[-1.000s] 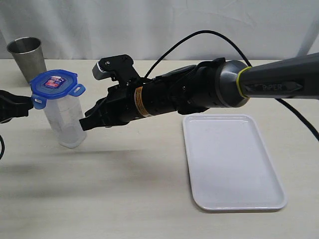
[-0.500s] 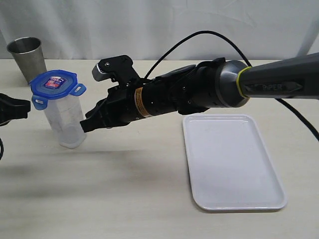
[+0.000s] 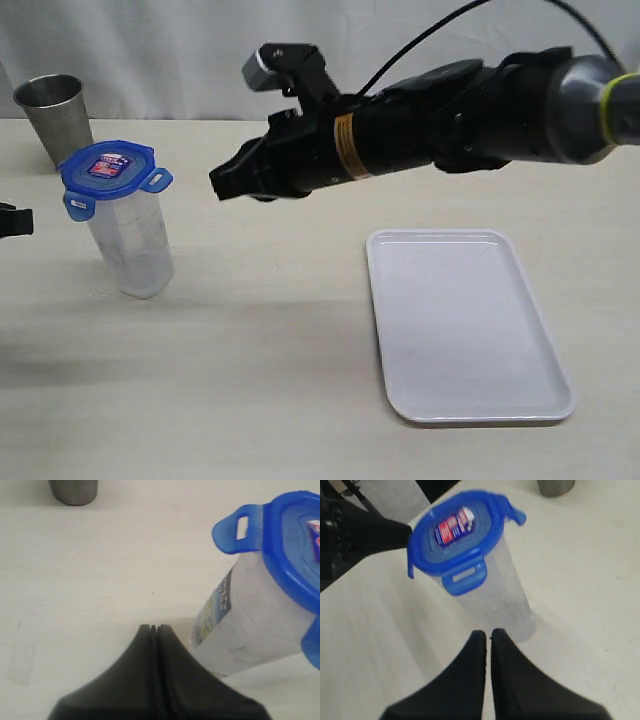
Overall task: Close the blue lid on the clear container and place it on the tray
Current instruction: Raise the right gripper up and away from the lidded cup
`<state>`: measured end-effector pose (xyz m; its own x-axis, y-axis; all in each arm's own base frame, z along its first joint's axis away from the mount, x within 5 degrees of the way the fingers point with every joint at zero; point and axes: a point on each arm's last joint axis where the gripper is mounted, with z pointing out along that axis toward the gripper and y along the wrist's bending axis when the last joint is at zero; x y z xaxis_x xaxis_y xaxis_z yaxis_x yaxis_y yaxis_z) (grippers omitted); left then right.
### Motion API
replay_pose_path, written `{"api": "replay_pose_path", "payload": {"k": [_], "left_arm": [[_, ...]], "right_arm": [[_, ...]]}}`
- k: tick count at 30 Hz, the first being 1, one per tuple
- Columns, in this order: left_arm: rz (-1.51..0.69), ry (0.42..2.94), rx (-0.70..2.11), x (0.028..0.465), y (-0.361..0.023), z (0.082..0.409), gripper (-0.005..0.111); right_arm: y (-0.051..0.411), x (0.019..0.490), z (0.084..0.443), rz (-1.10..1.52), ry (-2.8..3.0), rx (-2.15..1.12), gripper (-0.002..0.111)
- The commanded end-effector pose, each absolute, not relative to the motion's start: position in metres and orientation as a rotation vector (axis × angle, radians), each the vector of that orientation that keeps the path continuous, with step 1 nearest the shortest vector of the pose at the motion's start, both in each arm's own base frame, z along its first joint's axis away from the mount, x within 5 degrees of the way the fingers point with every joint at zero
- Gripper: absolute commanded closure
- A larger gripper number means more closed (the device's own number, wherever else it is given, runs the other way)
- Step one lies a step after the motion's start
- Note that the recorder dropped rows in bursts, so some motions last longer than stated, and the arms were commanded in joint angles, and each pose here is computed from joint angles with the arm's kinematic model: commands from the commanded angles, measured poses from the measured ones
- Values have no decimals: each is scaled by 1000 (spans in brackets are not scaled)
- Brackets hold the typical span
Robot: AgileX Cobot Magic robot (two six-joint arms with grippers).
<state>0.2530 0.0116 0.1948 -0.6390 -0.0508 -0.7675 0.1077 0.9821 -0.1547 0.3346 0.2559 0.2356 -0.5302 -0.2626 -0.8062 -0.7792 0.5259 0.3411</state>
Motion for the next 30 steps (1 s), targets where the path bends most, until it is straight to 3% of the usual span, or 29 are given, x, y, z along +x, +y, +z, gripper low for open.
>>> {"api": "replay_pose_path", "payload": {"k": [1, 7, 11, 15, 20, 22, 25, 30], "left_arm": [[-178, 2253, 20, 256, 17, 196, 107], [-182, 2282, -21, 260, 19, 190, 107], [-210, 2279, -13, 261, 17, 189, 107], [-192, 2274, -20, 263, 19, 191, 107], [-177, 2265, -37, 274, 26, 193, 107], [-195, 2292, -32, 278, 25, 185, 107], [-235, 2318, -19, 279, 23, 175, 107], [-374, 2273, 116, 275, 9, 177, 107]], "right_arm": [[257, 323, 282, 922, 1966, -764, 104], [297, 326, 329, 1167, 1849, -800, 104], [311, 344, 327, 1034, 1744, -871, 104], [319, 341, 318, 683, 1703, -804, 104], [323, 311, 324, -203, 1643, -721, 104], [327, 316, 335, -77, 1878, -890, 104], [338, 326, 350, 310, 2092, -1127, 104], [367, 348, 314, 294, 2218, -1242, 104]]}}
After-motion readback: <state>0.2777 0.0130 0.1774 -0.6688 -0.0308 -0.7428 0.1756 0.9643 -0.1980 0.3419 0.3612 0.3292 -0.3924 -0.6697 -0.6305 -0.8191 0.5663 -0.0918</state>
